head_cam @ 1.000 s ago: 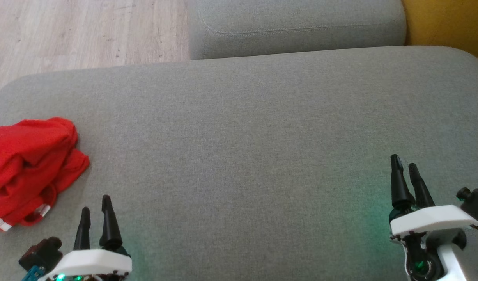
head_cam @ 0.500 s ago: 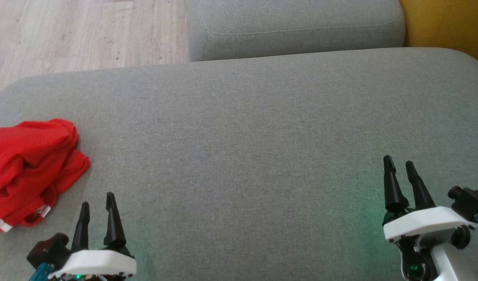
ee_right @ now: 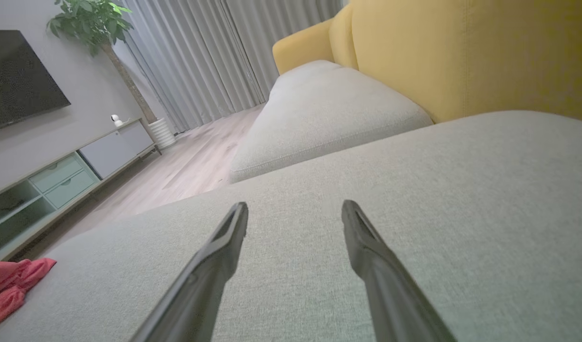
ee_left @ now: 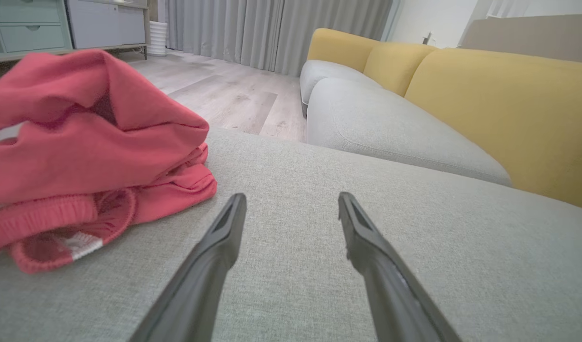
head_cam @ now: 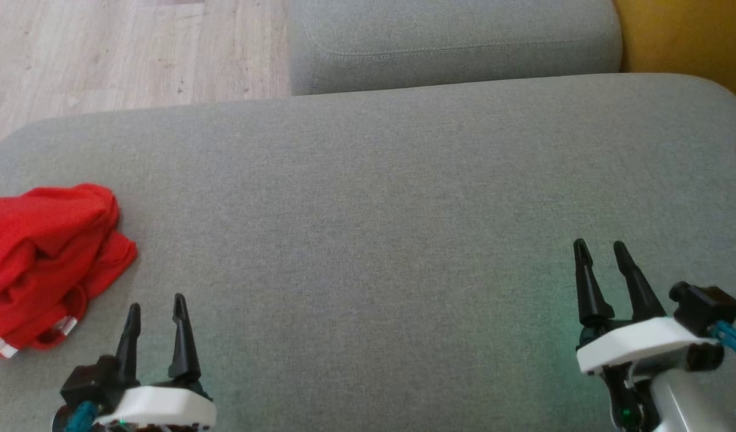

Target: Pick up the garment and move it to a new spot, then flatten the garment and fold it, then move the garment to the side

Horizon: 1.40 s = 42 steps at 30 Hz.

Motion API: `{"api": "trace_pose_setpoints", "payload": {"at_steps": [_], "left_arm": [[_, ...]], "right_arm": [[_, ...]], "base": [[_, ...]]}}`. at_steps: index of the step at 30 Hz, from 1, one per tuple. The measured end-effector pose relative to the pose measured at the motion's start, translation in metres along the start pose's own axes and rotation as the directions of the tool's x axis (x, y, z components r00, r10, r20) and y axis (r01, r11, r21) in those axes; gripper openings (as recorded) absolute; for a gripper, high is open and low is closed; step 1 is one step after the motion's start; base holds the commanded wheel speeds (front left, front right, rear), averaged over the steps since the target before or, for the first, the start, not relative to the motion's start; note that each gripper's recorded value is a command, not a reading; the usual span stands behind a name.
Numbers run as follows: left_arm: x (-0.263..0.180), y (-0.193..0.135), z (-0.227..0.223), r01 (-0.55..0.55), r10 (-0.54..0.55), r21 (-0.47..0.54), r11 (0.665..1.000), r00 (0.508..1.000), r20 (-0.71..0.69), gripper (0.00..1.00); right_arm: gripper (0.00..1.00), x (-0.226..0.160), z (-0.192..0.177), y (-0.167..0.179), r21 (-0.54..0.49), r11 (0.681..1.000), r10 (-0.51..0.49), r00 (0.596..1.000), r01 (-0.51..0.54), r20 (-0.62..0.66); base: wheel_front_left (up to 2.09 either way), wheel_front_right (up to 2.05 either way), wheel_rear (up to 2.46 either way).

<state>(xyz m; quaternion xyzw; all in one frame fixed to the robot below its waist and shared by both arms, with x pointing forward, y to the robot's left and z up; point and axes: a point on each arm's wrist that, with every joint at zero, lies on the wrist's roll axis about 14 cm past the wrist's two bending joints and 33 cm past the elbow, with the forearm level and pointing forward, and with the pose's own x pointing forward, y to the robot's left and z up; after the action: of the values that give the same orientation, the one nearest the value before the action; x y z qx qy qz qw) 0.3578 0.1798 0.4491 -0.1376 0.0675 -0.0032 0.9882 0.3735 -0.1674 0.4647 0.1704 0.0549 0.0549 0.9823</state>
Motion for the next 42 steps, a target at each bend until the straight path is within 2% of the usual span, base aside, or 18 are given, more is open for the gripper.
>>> {"api": "trace_pose_setpoints", "payload": {"at_steps": [11, 21, 42], "left_arm": [[0.000, -0.002, 0.000, 0.016, -0.017, 0.137, 0.990, 1.000, 0.006, 1.00], [0.000, -0.001, 0.002, 0.019, -0.026, 0.257, 0.966, 0.999, 0.026, 1.00], [-0.001, 0.006, 0.001, -0.004, -0.002, 0.250, 0.968, 1.000, 0.024, 1.00]], "right_arm": [[1.00, 0.004, 0.003, 0.005, -0.134, 0.990, 0.037, 0.999, -0.035, 0.011], [1.00, 0.002, -0.001, 0.014, -0.245, 0.966, 0.081, 0.997, -0.077, 0.008], [1.00, -0.002, -0.002, 0.012, -0.238, 0.969, 0.069, 0.998, -0.065, 0.008]], "base": [[0.00, 0.00, 0.00], [0.00, 0.00, 0.00], [0.00, 0.00, 0.00]]}}
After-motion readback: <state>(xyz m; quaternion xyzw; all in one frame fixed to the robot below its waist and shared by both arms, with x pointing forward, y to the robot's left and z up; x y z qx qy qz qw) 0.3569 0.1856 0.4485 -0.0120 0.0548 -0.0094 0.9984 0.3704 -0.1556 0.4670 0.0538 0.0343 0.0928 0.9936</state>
